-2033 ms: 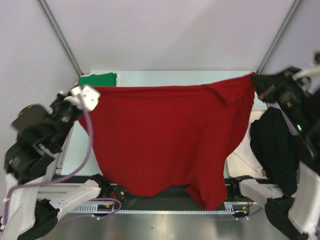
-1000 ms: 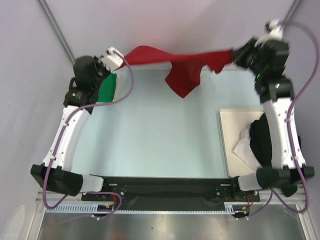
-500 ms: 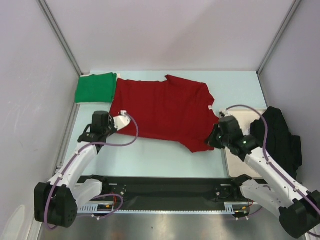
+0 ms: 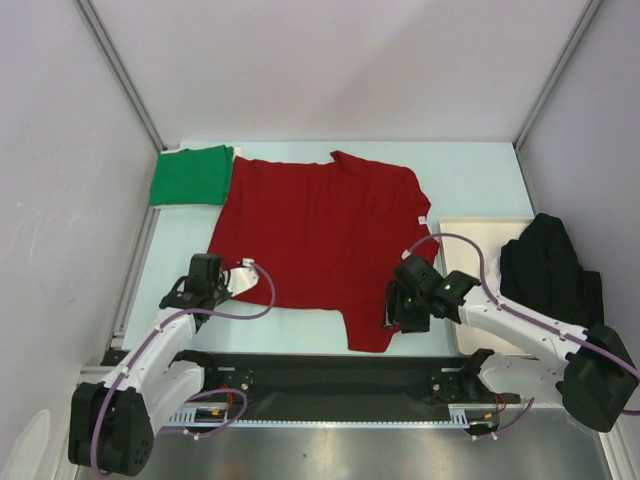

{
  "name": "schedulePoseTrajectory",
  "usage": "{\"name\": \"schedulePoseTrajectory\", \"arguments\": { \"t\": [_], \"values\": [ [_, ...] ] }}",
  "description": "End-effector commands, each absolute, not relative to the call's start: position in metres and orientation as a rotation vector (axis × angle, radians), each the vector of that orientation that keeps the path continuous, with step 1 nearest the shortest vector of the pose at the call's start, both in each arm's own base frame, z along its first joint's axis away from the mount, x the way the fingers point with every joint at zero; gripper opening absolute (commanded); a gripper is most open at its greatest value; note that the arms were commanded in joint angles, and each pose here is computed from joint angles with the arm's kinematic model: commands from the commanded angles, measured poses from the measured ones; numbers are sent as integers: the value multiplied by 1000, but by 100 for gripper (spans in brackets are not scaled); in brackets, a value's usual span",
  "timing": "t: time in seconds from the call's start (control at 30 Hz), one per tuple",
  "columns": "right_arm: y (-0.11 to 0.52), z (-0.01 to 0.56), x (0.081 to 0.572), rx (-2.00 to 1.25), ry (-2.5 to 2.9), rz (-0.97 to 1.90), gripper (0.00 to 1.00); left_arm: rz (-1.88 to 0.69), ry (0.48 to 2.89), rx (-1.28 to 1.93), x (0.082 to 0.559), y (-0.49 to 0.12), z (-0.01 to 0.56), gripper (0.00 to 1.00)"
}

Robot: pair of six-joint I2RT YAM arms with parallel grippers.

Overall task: Fold and stack the t-shirts
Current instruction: Flatten the tshirt out

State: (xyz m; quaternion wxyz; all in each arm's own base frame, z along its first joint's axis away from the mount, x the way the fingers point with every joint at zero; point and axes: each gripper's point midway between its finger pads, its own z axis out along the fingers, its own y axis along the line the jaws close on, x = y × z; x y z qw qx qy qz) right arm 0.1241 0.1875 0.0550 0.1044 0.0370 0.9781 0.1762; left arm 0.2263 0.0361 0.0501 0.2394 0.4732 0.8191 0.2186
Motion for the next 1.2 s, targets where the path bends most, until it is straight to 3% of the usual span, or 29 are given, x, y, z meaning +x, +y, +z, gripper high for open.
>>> {"name": "schedulePoseTrajectory", "arguments": {
  "t": [0.0, 0.2, 0.4, 0.53, 0.57, 0.67, 0.97, 1.17],
  "values": [
    [166, 82, 142, 169, 2795, 357, 61, 678, 2247, 1281, 229, 47, 61, 0],
    [135, 56, 173, 452, 2706, 337, 65, 660, 2272, 1240, 234, 45, 61, 0],
    [128, 34, 188, 513, 2691, 309, 54, 647, 2288, 1226, 234, 44, 63, 0],
    [125, 19, 186, 542, 2711, 303, 27, 634, 2306, 1204, 233, 44, 64, 0],
    [125, 17, 185, 546, 2715, 303, 15, 631, 2311, 1199, 232, 44, 65, 0],
    [121, 22, 179, 551, 2703, 310, 0, 600, 2321, 1203, 225, 41, 70, 0],
    [113, 107, 146, 657, 2545, 450, 0, 469, 2454, 1302, 159, 42, 78, 0],
    [113, 137, 114, 665, 2570, 530, 0, 444, 2449, 1287, 142, 41, 112, 0]
  ]
}}
